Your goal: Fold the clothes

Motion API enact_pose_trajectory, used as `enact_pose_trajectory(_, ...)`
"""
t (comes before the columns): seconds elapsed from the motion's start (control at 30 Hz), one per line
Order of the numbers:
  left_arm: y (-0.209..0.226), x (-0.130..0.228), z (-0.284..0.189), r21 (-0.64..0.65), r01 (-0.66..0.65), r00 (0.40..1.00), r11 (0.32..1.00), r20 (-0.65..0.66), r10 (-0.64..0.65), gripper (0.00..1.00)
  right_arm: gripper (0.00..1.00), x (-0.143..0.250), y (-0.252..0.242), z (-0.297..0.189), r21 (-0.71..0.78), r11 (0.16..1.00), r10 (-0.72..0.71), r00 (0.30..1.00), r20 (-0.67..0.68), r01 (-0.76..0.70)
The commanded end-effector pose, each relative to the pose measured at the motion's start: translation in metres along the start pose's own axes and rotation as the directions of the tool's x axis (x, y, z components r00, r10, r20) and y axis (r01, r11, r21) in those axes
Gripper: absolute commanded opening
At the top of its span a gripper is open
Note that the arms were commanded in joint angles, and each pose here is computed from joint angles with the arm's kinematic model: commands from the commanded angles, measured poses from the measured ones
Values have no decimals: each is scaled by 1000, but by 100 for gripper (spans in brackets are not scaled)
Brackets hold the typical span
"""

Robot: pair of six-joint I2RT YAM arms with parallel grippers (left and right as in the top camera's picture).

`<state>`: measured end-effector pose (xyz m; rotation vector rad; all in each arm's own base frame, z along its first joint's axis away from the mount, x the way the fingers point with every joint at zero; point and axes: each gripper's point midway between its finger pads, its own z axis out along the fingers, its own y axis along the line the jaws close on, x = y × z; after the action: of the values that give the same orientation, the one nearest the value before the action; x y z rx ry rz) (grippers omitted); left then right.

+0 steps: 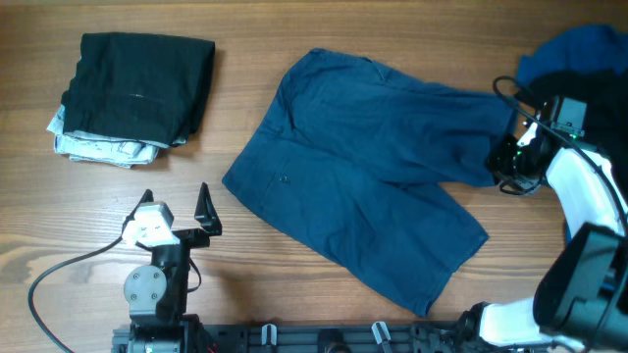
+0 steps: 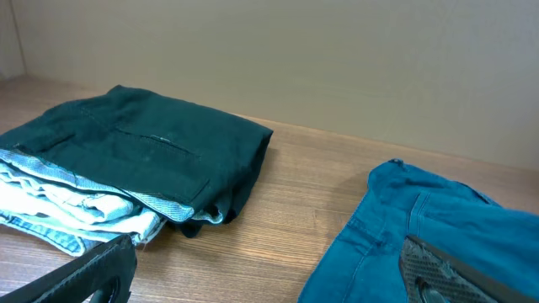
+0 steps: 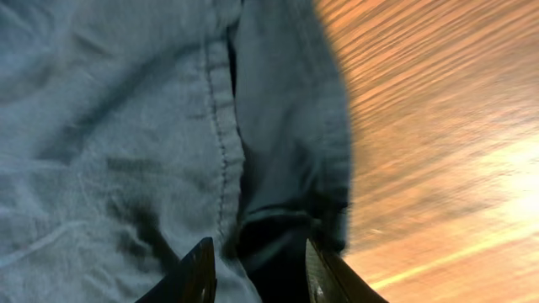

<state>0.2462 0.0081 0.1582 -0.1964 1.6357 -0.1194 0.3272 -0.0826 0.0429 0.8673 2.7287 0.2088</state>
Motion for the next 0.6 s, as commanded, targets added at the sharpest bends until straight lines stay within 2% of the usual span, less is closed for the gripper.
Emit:
enact_pose_trajectory(0.0, 0, 1, 0, 4, -16, 1000, 1000, 3, 16, 100, 35, 13, 6, 20, -46, 999, 7, 997, -72, -11)
enact_pose_trajectory(0.07, 0, 1, 0, 4, -16, 1000, 1000, 3, 16, 100, 33, 13, 5, 25, -45, 999, 8, 997, -77, -11)
enact_pose_trajectory(0.1, 0, 1, 0, 4, -16, 1000, 1000, 3, 16, 100, 29, 12, 6, 25, -46, 999, 8, 997, -74, -11)
enact_pose_trajectory(0.2, 0, 1, 0, 4, -16, 1000, 1000, 3, 16, 100, 4, 3, 11, 24, -73, 997, -4, 999, -41, 1)
enact_pose_trajectory(0.37, 0, 1, 0, 4, -16, 1000, 1000, 3, 16, 100, 4, -11, 39, 12, -204, 975, -91, 996, -5, 88)
enact_pose_trajectory(0.57, 0, 1, 0, 4, -16, 1000, 1000, 3, 16, 100, 4, -21, 33, -8, -160, 983, -86, 996, 34, 90)
